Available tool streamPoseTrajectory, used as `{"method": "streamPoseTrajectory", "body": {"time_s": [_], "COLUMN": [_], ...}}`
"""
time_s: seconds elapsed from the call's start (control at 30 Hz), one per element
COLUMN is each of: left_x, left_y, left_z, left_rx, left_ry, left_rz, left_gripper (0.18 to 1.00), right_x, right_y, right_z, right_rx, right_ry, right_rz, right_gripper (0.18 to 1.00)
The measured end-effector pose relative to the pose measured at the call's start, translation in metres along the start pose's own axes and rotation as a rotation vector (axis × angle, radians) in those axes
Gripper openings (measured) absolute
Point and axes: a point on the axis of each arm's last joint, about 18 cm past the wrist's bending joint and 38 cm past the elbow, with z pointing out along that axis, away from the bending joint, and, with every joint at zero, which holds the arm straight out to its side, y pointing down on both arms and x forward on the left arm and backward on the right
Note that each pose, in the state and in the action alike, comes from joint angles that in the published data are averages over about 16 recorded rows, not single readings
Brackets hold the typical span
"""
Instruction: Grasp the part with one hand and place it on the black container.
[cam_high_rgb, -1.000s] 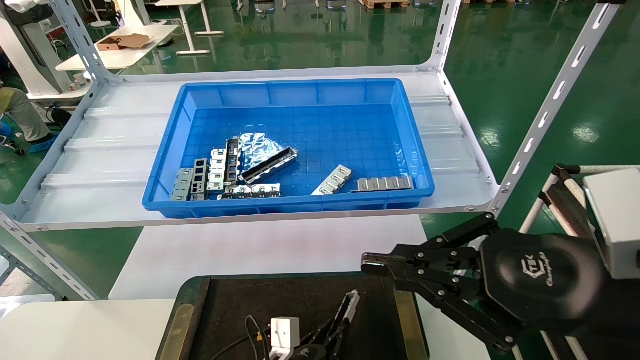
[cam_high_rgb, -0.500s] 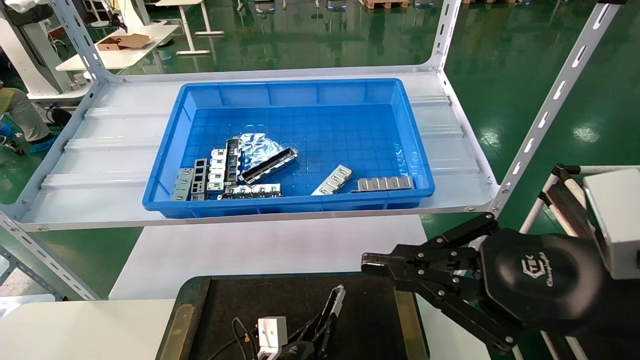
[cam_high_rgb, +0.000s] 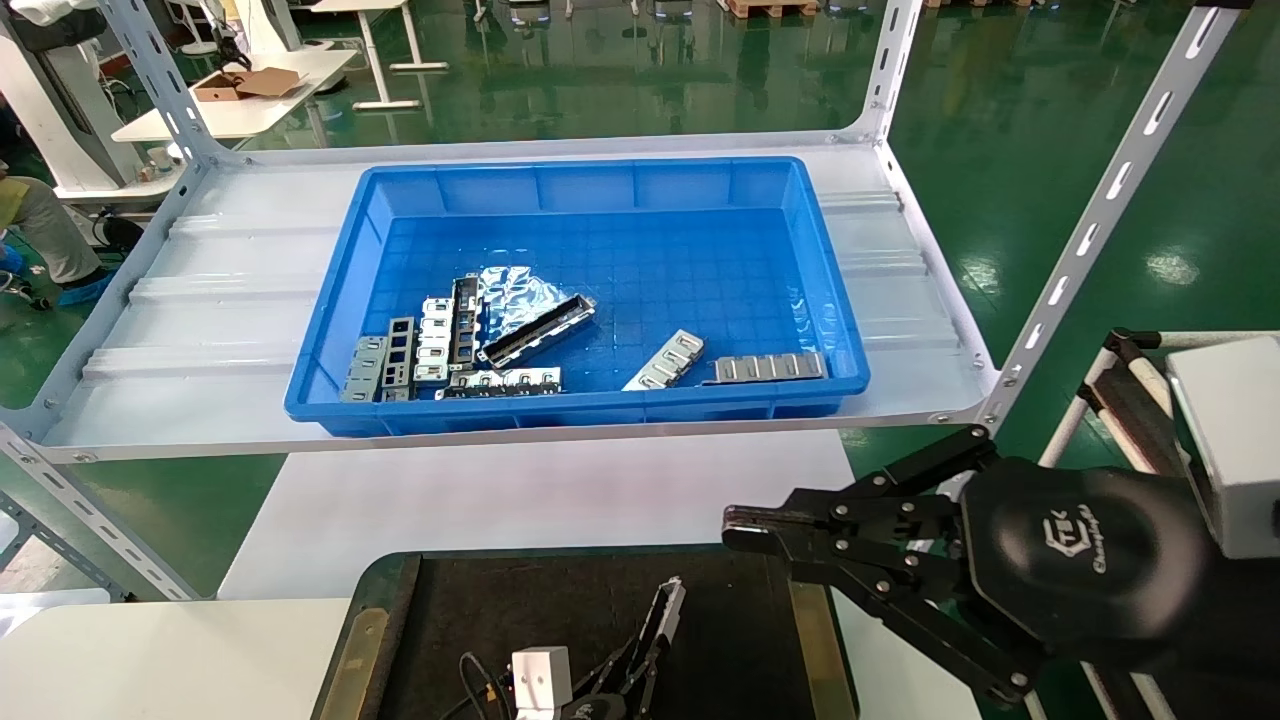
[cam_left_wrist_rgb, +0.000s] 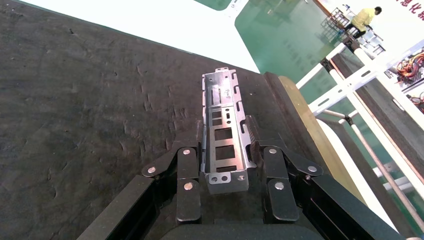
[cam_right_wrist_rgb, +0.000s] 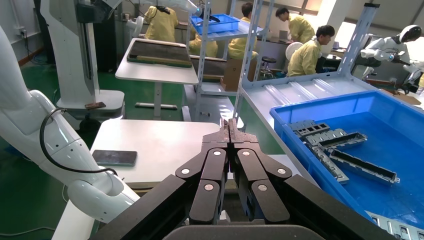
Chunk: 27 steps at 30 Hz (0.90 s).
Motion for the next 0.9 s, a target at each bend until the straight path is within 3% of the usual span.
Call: {"method": "streamPoseTrajectory", "body": {"time_s": [0.33, 0.53, 0.9], "left_x": [0.003, 0.006, 0.011], "left_y": [0.005, 0.005, -0.002], "left_z": [-0.001, -0.001, 0.000], "left_rx": [0.016, 0.028, 0.073], "left_ry": [-0.010, -0.015, -0.025], "left_rz": [-0.011, -0.015, 0.002], "left_gripper": [0.368, 0.402, 0.545], "right_x": [0.000, 0.000, 0.000], "right_y": [0.000, 0.000, 0.000], "right_z": [0.000, 0.000, 0.000], "right_rx": [0.000, 0.000, 0.000], "right_ry": [0.000, 0.000, 0.000], "right_rz": [0.000, 0.000, 0.000], "right_gripper": [0.248, 0.325, 0.553]}}
